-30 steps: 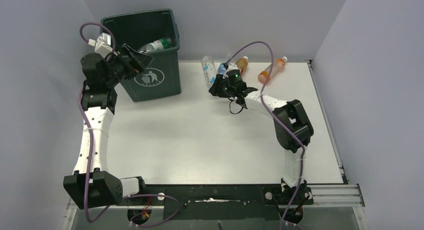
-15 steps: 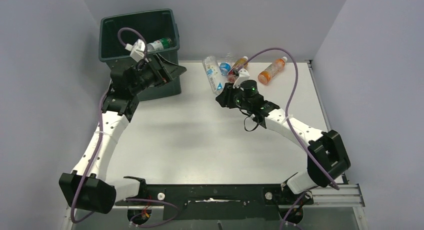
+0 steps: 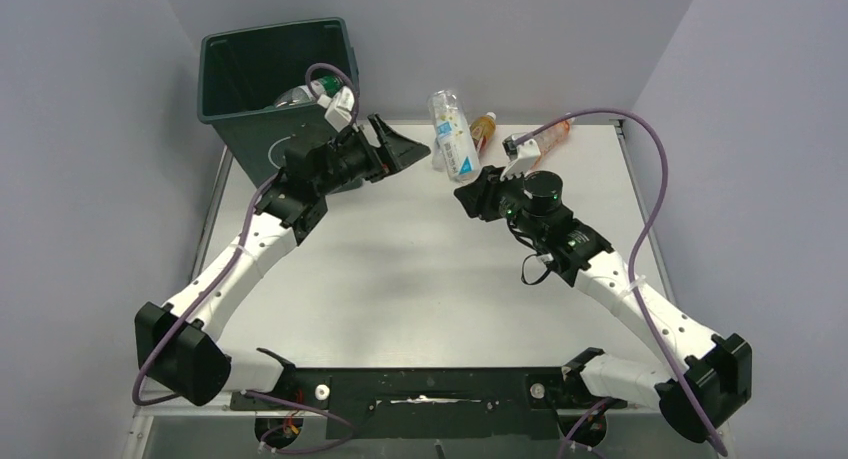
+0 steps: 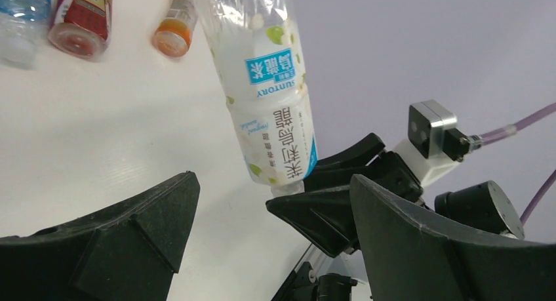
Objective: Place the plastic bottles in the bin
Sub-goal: Place the plastic bottle in the trash bin.
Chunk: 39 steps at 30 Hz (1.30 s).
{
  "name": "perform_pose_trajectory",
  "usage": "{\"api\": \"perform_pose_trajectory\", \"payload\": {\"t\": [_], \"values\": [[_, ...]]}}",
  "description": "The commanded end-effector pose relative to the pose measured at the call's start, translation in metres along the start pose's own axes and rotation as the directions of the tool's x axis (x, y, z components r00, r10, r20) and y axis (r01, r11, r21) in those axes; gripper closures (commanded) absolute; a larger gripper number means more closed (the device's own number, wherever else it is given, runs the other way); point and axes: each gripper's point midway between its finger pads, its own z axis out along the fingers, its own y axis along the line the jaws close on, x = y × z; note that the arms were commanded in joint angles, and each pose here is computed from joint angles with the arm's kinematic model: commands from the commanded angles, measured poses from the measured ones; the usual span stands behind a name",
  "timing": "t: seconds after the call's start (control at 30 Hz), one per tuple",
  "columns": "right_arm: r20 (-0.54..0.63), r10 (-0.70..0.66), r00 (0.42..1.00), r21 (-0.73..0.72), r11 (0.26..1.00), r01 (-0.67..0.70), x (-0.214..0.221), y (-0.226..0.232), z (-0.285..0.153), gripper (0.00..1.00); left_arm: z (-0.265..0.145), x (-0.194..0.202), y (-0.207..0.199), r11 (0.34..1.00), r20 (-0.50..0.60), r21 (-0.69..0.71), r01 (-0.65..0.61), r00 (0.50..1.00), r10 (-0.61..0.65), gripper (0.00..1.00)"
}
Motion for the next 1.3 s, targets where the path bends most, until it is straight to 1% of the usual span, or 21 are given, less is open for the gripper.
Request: {"api": "perform_pose_trajectory", "payload": {"t": [0.0,0.2,0.33,0.73,0.77,0.87,0.97,1.07,1.1,1.13,1.23,1.27], "values": [[0.075,-0.038,0.996,-0.024,0.999,0.040,-0.021,0.012,-0.019,0.77,0.012,-0.020,-0.036,0.996,0.110,0.091,-0.021,0.994,0.011,0.14],[0.090,-0.054,0.995,-0.065,0.996,0.060,-0.024,0.026,-0.032,0.77,0.030,-0.010,-0.044,0.992,0.107,0.128,0.000,0.994,-0.014,0.14],[0.090,-0.059,0.994,-0.089,0.994,0.067,-0.024,0.036,-0.037,0.77,0.040,-0.004,-0.043,0.992,0.098,0.125,0.004,0.995,-0.016,0.14],[0.073,-0.065,0.995,-0.123,0.990,0.074,-0.014,0.049,-0.036,0.77,0.044,0.000,-0.036,0.996,0.103,0.092,-0.015,0.995,0.005,0.14],[0.071,-0.066,0.995,-0.126,0.989,0.074,-0.013,0.050,-0.035,0.77,0.045,-0.001,-0.035,0.996,0.102,0.089,-0.018,0.995,0.009,0.15],[0.063,-0.066,0.996,-0.130,0.989,0.073,-0.011,0.052,-0.033,0.77,0.046,0.001,-0.033,0.996,0.099,0.082,-0.024,0.995,0.015,0.25],[0.059,-0.063,0.996,-0.129,0.989,0.070,-0.009,0.052,-0.032,0.77,0.045,0.000,-0.034,0.996,0.098,0.081,-0.028,0.995,0.020,0.39],[0.053,-0.063,0.997,-0.131,0.989,0.070,-0.007,0.052,-0.031,0.77,0.043,0.001,-0.033,0.997,0.094,0.071,-0.038,0.995,0.031,0.47],[0.053,-0.062,0.997,-0.130,0.989,0.068,-0.007,0.052,-0.031,0.76,0.042,0.000,-0.033,0.997,0.096,0.068,-0.041,0.995,0.035,0.48],[0.051,-0.061,0.997,-0.131,0.989,0.068,-0.007,0.052,-0.031,0.71,0.041,-0.001,-0.033,0.997,0.098,0.065,-0.047,0.994,0.041,0.49],[0.050,-0.055,0.997,-0.123,0.990,0.061,-0.007,0.052,-0.031,0.51,0.039,-0.006,-0.033,0.996,0.106,0.052,-0.070,0.992,0.064,0.51],[0.049,-0.054,0.997,-0.120,0.991,0.060,-0.006,0.052,-0.031,0.42,0.038,-0.008,-0.034,0.996,0.108,0.050,-0.078,0.991,0.072,0.52]]}}
